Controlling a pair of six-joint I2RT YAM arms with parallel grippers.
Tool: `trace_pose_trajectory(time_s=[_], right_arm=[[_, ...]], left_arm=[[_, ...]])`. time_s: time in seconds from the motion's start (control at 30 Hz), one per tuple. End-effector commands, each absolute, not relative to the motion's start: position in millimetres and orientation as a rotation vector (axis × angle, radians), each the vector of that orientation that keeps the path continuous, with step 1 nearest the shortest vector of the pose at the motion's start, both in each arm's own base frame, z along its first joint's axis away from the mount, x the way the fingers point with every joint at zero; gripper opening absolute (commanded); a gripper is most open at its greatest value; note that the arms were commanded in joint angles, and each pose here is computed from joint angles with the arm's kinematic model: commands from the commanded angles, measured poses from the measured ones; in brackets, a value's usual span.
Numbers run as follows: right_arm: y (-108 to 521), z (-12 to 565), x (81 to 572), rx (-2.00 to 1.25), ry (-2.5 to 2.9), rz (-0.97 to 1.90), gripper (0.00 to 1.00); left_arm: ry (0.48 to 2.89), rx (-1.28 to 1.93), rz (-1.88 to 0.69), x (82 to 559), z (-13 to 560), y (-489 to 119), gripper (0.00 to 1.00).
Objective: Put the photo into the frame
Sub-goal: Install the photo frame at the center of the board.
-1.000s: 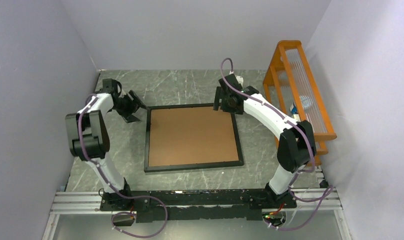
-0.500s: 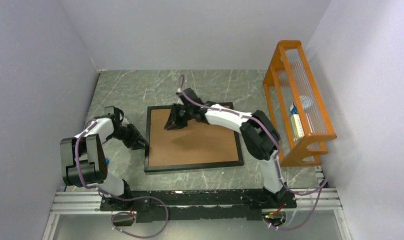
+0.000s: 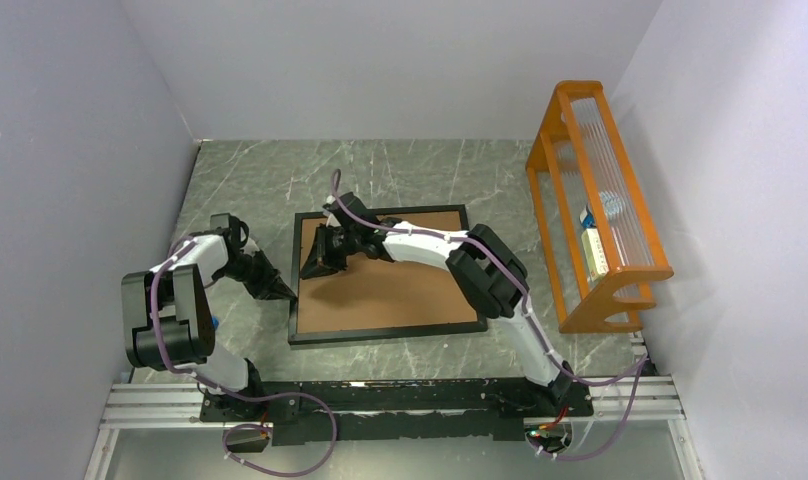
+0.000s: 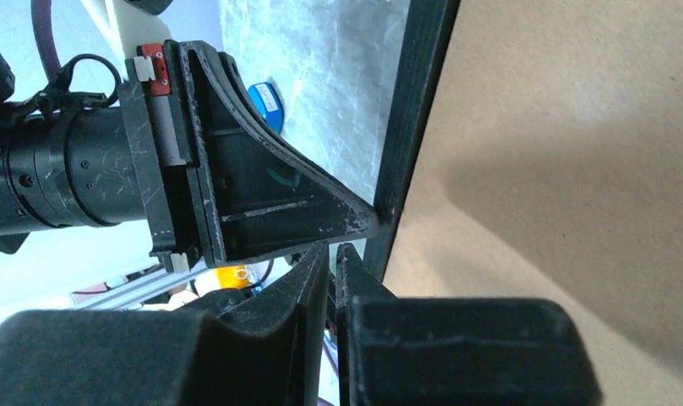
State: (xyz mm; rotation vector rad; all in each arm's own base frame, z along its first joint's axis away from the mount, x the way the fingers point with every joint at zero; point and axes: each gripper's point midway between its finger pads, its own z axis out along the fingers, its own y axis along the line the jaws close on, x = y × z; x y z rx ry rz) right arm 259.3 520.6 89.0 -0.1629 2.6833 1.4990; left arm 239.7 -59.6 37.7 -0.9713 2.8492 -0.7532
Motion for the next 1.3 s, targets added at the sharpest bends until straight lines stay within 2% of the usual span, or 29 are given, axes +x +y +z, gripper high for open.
trace_pose_trajectory(time_s=[0.0, 0.27, 0.5, 0.97, 1.13, 1.27], right_arm=[[543, 110, 262, -0.195, 2.604, 1.595, 0.12], [554, 92, 255, -0.222, 2.663, 1.604, 0.12], [549, 69, 249, -0.207, 2.748, 1.548, 0.12], [507, 22, 251, -0.08, 2.896, 1.304, 0.11], [496, 8, 250, -0.066, 2.933, 1.236, 0.14], [484, -6, 251, -0.047, 2.947, 1.161, 0.21]], left_arm=[[2.857, -1.039, -0.551, 238, 38, -40, 0.17], [2.943, -1.075, -0.63, 220, 15, -66, 0.16], [2.977, -1.145, -0.494, 210, 5, -58, 0.1], [2.981, -1.163, -0.413, 209, 2, -51, 0.07], [2.985, -1.162, -0.412, 210, 2, -51, 0.07], [2.983, -1.162, -0.415, 209, 2, -51, 0.07]])
